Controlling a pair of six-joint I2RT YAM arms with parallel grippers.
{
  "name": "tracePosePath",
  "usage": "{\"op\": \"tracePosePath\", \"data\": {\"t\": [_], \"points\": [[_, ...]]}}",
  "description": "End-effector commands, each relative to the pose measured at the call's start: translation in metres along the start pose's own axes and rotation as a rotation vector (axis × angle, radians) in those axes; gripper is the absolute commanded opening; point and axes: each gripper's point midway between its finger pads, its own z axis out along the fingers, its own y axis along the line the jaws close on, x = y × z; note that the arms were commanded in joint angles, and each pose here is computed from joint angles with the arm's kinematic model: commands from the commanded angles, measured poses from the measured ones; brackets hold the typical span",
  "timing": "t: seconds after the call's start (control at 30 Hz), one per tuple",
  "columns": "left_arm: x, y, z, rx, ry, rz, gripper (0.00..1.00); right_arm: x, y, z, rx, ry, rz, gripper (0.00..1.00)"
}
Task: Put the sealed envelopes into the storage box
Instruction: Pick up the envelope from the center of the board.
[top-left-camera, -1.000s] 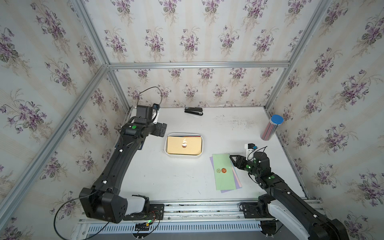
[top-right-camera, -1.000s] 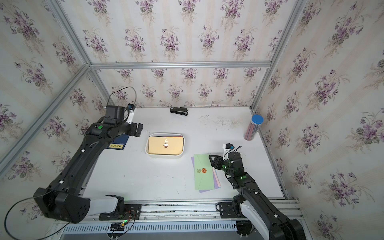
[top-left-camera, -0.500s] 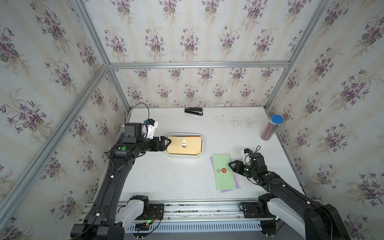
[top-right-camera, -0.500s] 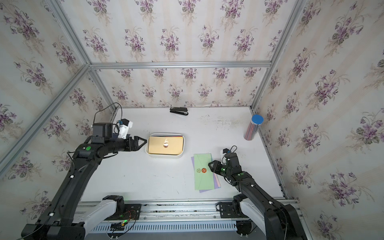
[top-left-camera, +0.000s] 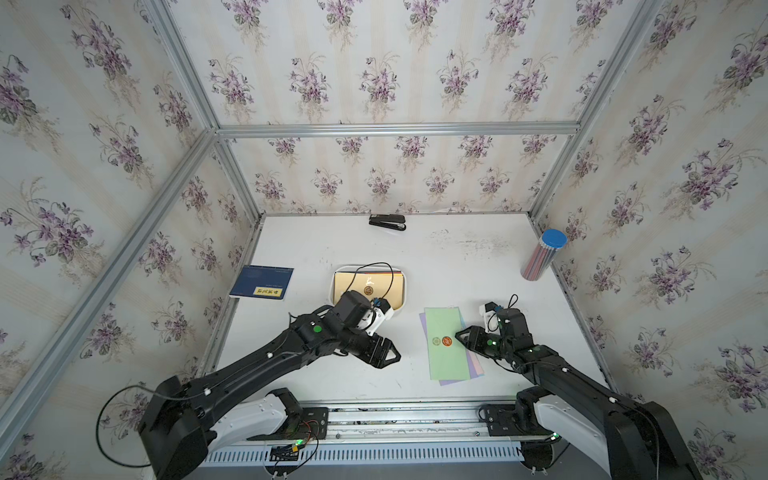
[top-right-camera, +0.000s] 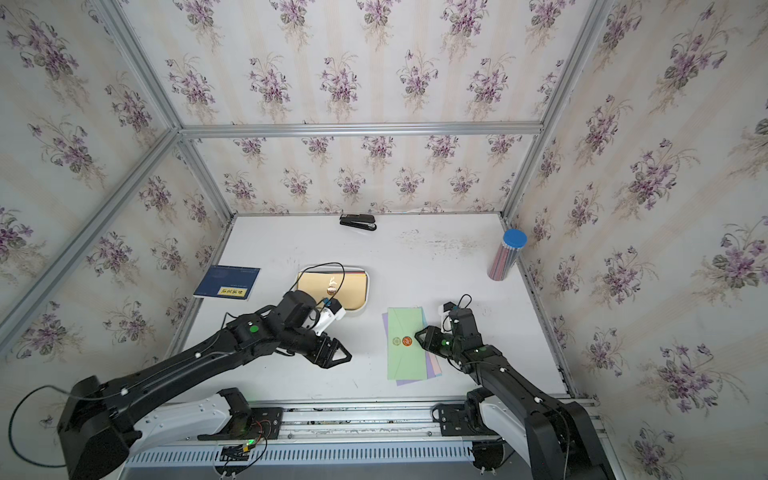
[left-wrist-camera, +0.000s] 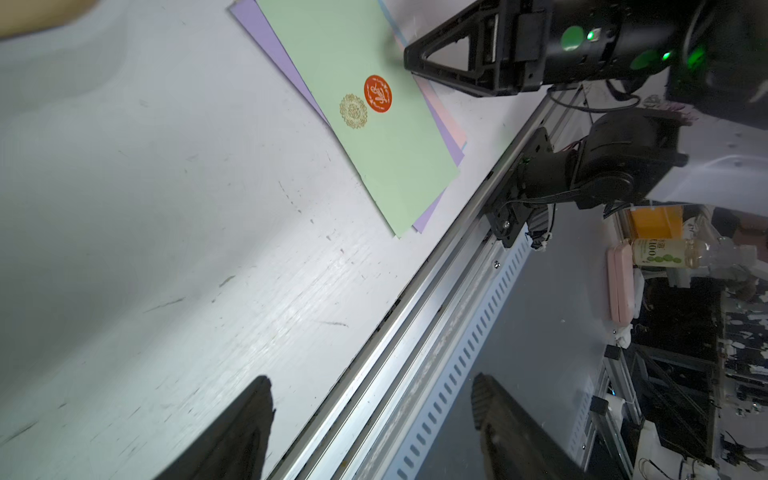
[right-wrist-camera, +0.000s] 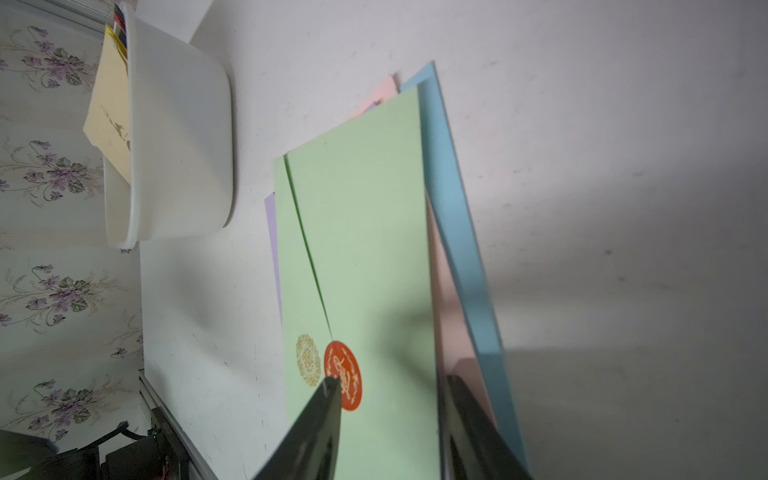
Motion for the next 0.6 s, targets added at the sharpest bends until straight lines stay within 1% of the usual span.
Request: {"op": "tracePosePath", "data": {"t": [0.0, 0.1, 0.13, 0.23, 0.3, 0.43, 0.57], "points": [[-0.026, -0.009, 0.026, -0.002, -0.063, 0.001, 0.73, 0.001, 0.004, 0.0, -0.024, 0.004, -0.008, 0.44], [-0.03, -0.009, 0.056, -0.01, -0.029, -0.018, 0.7, 0.0, 0.004, 0.0, -0.026, -0.001, -0.007, 0.44], [-0.028, -0.006, 0.07, -0.016, 0.002, -0.024, 0.69, 0.0, 0.004, 0.0, -0.026, 0.0, -0.008, 0.44], [-0.031, -0.009, 0.094, -0.025, 0.033, -0.025, 0.68, 0.001, 0.004, 0.001, -0.026, 0.004, -0.008, 0.44], [-0.032, -0.011, 0.104, -0.016, 0.042, -0.024, 0.68, 0.001, 0.004, 0.001, -0.028, 0.005, -0.008, 0.44], [-0.026, 0.0, 0.118, -0.039, 0.066, -0.051, 0.68, 0.001, 0.006, 0.0, -0.034, 0.005, -0.012, 0.43], [-0.02, 0.003, 0.133, -0.036, 0.103, -0.072, 0.67, 0.002, 0.007, -0.001, -0.042, 0.002, -0.015, 0.43]]}}
